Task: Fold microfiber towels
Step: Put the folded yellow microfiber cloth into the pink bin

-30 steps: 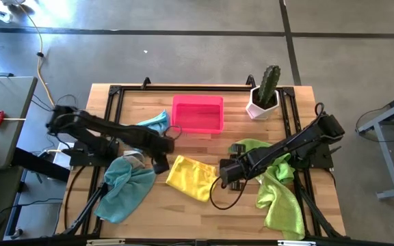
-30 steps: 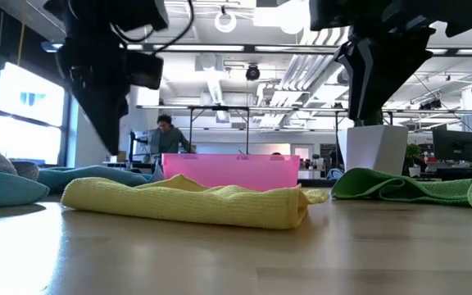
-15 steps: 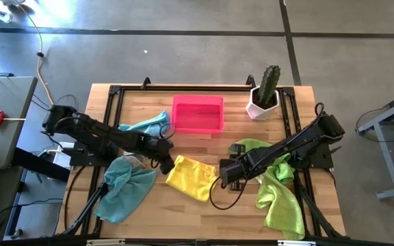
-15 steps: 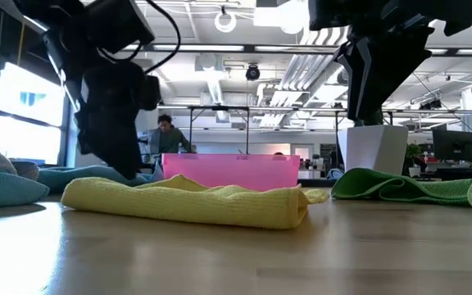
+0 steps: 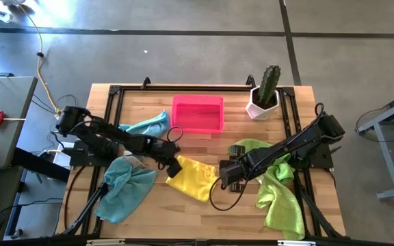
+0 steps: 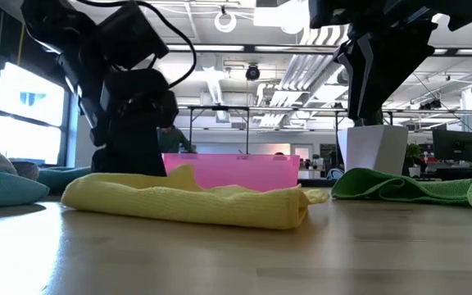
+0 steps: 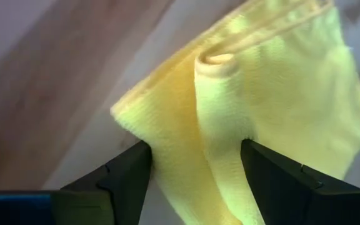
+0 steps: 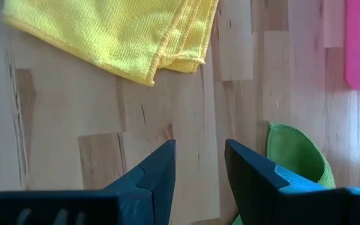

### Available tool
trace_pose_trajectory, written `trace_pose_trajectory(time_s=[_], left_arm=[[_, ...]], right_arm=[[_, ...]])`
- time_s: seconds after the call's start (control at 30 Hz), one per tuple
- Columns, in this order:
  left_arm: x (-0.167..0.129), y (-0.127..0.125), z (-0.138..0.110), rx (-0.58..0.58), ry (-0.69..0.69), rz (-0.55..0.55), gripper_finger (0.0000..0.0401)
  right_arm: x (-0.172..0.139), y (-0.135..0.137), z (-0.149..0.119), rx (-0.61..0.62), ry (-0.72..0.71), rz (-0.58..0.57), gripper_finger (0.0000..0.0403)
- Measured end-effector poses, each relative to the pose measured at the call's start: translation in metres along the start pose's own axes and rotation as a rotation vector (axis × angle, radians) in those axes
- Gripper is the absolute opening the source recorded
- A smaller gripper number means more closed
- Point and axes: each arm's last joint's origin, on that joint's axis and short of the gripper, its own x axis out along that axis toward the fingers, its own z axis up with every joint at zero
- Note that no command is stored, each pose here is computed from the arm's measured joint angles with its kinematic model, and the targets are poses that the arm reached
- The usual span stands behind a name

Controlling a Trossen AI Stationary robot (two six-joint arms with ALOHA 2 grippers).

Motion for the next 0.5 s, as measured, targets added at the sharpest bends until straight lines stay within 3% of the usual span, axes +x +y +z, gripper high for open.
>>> trace_pose_trajectory(time_s=[0.27, 0.4, 0.5], left_arm=[[0.0, 0.0, -0.002, 0.03, 0.045, -0.021, 0.0238], [-0.004, 0.013, 0.001, 0.02, 0.105, 0.028, 0.0236], [-0.005, 0.018, 0.003, -0.005, 0.155, -0.006, 0.0236]], right_arm=[[0.0, 0.0, 0.0, -0.001, 0.002, 0.004, 0.0132], [0.0, 0.0, 0.0, -0.008, 0.001, 0.004, 0.0132], [0.0, 0.0, 0.0, -0.007, 0.002, 0.008, 0.0132]])
